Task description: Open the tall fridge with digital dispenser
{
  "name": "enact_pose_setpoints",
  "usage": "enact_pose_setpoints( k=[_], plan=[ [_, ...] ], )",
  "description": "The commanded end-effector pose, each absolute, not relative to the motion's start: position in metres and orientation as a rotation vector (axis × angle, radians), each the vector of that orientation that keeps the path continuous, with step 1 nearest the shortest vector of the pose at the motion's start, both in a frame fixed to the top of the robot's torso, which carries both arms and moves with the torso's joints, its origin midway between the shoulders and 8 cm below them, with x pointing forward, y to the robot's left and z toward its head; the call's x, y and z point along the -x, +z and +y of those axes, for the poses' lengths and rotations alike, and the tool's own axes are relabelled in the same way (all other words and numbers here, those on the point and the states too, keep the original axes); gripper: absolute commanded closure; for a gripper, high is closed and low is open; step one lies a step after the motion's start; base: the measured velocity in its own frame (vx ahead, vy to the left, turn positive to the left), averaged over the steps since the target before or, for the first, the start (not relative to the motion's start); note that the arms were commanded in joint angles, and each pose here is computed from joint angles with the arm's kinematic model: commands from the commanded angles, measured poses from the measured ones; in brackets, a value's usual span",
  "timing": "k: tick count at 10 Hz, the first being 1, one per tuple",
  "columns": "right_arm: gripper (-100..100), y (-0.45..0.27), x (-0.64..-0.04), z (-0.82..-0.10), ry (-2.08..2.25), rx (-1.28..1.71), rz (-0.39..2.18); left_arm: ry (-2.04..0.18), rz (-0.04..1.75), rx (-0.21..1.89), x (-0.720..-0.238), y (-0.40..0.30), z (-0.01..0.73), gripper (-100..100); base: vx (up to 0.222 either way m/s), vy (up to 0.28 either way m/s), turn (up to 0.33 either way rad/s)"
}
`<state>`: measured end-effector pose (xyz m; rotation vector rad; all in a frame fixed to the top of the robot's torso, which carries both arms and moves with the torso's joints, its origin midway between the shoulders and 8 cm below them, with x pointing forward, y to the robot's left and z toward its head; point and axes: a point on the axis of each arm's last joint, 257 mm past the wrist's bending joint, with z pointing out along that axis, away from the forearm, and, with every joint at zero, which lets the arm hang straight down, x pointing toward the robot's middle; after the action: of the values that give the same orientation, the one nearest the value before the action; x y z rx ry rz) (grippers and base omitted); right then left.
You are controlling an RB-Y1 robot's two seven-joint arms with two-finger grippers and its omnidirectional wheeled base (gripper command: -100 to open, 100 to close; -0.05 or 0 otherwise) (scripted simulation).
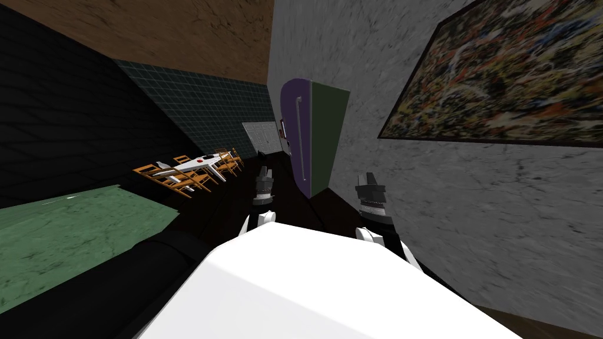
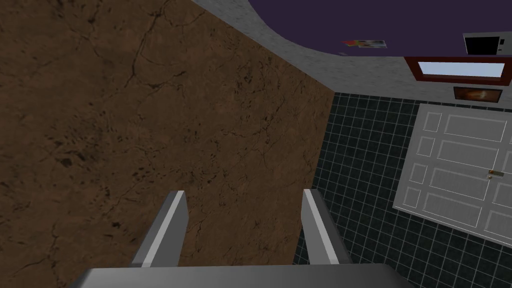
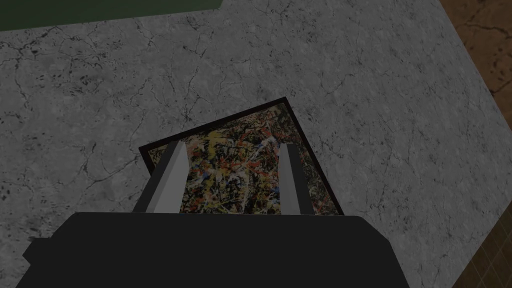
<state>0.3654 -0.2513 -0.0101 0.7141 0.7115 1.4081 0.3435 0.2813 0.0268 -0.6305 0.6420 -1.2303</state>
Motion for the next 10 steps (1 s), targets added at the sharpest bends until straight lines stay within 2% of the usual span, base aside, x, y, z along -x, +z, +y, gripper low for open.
enact_pose_setpoints(
  k=[1, 2, 5, 10],
  plan=[
    [0, -0.01, -0.365, -0.251, 1.408, -0.714, 0.711, -1.23, 0.642, 0.63, -0.343, 0.027, 0.281, 0, 0.0, 0.0, 0.0],
    [0, -0.01, -0.365, -0.251, 1.408, -0.714, 0.711, -1.233, 0.673, 0.61, -0.345, 0.026, 0.279, -100, 0.029, -0.017, 0.029],
    [0, -0.011, -0.365, -0.251, 1.408, -0.715, 0.712, -1.238, 0.722, 0.595, -0.348, 0.025, 0.28, -100, 0.085, -0.048, 0.049],
    [0, -0.011, -0.365, -0.251, 1.408, -0.715, 0.712, -1.253, 0.753, 0.67, -0.354, 0.02, 0.299, -100, 0.194, -0.105, 0.106]
  ],
)
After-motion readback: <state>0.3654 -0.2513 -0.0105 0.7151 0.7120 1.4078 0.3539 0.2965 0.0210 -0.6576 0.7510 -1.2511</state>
